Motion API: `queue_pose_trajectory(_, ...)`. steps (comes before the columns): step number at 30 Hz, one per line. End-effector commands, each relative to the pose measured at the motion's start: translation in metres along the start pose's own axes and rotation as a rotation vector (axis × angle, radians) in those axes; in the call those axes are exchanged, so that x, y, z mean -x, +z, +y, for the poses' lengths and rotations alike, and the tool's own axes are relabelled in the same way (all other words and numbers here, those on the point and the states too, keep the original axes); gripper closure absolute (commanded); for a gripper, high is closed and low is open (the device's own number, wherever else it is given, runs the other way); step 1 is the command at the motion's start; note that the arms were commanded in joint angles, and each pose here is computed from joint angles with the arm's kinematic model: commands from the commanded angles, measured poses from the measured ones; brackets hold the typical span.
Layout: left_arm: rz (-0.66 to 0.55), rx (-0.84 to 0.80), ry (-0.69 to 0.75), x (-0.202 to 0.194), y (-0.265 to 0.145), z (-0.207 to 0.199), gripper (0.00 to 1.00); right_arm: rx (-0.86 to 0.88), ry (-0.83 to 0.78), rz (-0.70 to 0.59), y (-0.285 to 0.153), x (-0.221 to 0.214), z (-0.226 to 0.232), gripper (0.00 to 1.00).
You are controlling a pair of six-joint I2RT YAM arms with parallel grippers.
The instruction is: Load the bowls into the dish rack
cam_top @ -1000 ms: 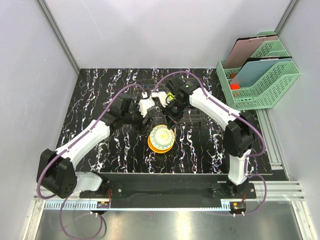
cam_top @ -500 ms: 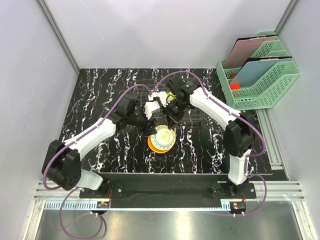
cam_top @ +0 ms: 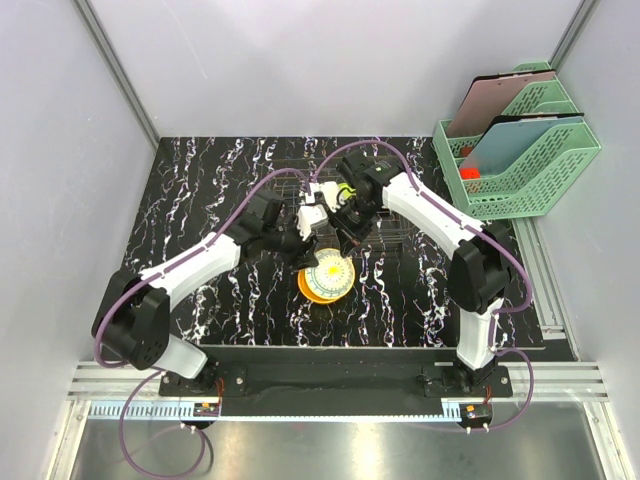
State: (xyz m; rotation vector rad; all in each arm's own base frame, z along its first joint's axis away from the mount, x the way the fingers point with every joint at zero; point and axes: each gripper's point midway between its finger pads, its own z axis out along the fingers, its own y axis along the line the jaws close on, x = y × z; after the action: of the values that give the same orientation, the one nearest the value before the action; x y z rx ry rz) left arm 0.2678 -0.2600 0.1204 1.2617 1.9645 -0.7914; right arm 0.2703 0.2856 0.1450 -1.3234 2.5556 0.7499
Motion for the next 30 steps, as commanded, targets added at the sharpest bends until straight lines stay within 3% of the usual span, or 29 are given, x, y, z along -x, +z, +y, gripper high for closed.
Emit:
queue_pose_trajectory(1, -0.026, -0.04, 0.039, 0.015, 0.01, -0.006, 0.51, -0.002, -0.075, -0.132, -0.033, 0.029, 0.017, 1.0)
queue_pose_trajectory(5, -0.015, -0.044, 0.036, 0.011, 0.013, -0.007, 0.6, 0.0, -0.076, -0.134, -0.034, 0.029, 0.017, 1.0)
queue_pose_trajectory(11, 0.001, -0.032, 0.031, 0.006, 0.014, -0.005, 0.6, -0.001, -0.078, -0.143, -0.037, 0.031, 0.017, 1.0)
queue_pose_trajectory(13, 0.004, -0.033, 0.031, 0.003, 0.015, -0.005, 0.79, 0.0, -0.076, -0.143, -0.038, 0.03, 0.017, 1.0)
queue_pose_trajectory(15, 0.005, -0.033, 0.03, 0.003, 0.015, -0.005, 0.83, 0.0, -0.076, -0.148, -0.039, 0.031, 0.018, 1.0)
queue_pose_trajectory(18, 0.007, -0.037, 0.027, 0.003, 0.016, -0.005, 0.99, -0.001, -0.075, -0.149, -0.039, 0.031, 0.017, 1.0)
queue_pose_trajectory(27, 0.003, -0.055, 0.021, 0.005, 0.013, -0.01, 1.0, -0.007, -0.071, -0.144, -0.037, 0.029, 0.013, 1.0)
queue_pose_trajectory(30, -0.011, -0.062, 0.026, 0.01, 0.009, -0.013, 1.0, -0.009, -0.062, -0.138, -0.035, 0.029, 0.011, 0.86)
